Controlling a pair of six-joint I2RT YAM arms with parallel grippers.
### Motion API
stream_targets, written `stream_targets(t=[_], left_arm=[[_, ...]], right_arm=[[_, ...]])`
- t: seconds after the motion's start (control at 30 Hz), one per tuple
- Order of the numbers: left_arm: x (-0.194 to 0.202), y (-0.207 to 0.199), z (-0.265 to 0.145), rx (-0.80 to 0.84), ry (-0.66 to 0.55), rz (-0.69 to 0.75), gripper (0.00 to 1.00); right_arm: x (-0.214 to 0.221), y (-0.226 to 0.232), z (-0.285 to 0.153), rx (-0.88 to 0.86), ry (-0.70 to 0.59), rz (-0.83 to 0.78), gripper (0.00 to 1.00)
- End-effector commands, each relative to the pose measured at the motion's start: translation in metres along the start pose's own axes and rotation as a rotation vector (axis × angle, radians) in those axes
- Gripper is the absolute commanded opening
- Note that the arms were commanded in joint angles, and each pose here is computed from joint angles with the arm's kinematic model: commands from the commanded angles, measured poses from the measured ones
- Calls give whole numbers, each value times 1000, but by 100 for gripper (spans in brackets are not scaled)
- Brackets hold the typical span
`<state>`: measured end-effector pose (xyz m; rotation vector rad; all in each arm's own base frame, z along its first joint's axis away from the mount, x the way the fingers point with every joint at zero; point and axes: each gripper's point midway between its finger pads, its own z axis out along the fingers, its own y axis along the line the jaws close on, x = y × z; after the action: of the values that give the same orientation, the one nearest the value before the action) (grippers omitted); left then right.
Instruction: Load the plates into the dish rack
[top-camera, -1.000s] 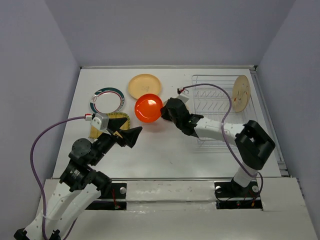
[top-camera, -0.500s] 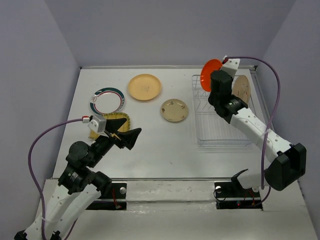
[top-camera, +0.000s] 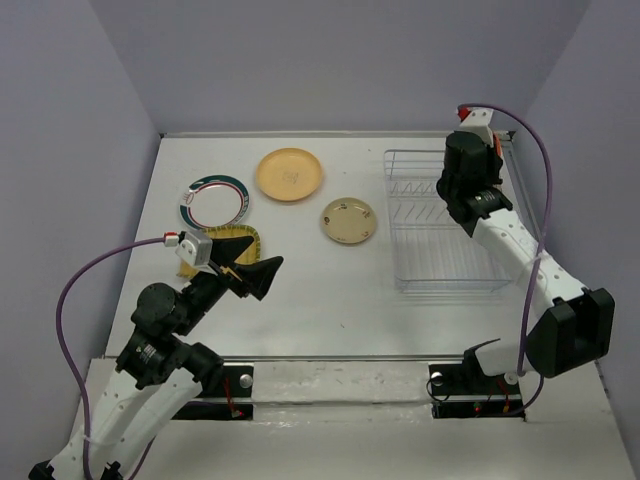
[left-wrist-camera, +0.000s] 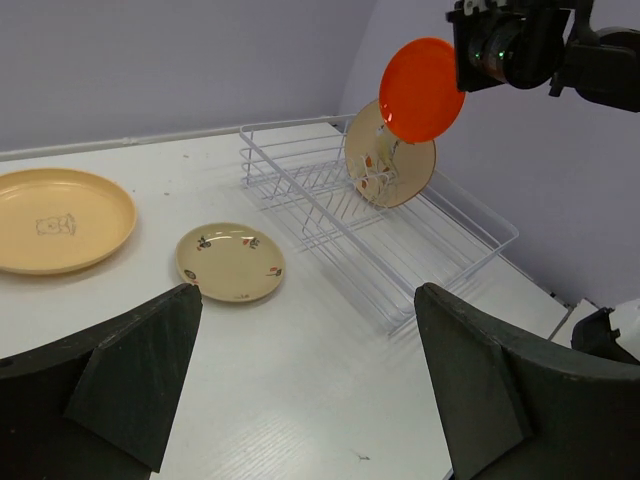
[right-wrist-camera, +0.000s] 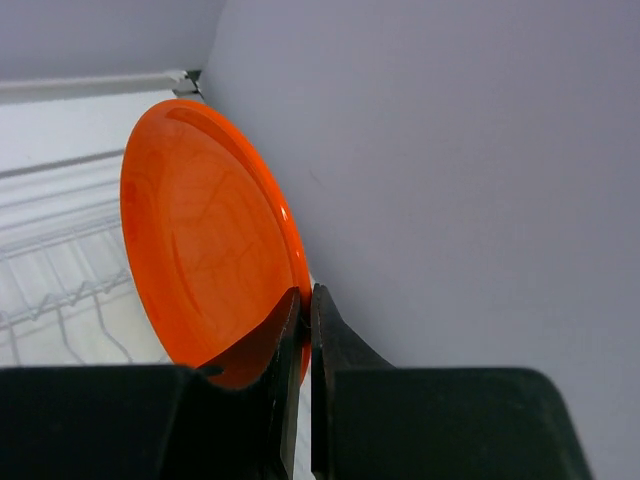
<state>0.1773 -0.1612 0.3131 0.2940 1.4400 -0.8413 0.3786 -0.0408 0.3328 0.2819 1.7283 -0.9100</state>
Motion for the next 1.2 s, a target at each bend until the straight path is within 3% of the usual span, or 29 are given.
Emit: stream_targets(t=[0.0,0.27,0.7,1.17], left_arm=[[-30,-12,-3,41,-88,16,99],[-31,-13,-4,46,-90,18,99],[-30,-13,-3,43,-86,17,99],[-26,-11,1,36,-69,13,99]], right_arm=[[-7,0,15,31,1,-110,7],[7,15,30,-2,23,-173,7],[71,57,66,-45,137,-254,7],[119,94,75,-95,212,-229,8]])
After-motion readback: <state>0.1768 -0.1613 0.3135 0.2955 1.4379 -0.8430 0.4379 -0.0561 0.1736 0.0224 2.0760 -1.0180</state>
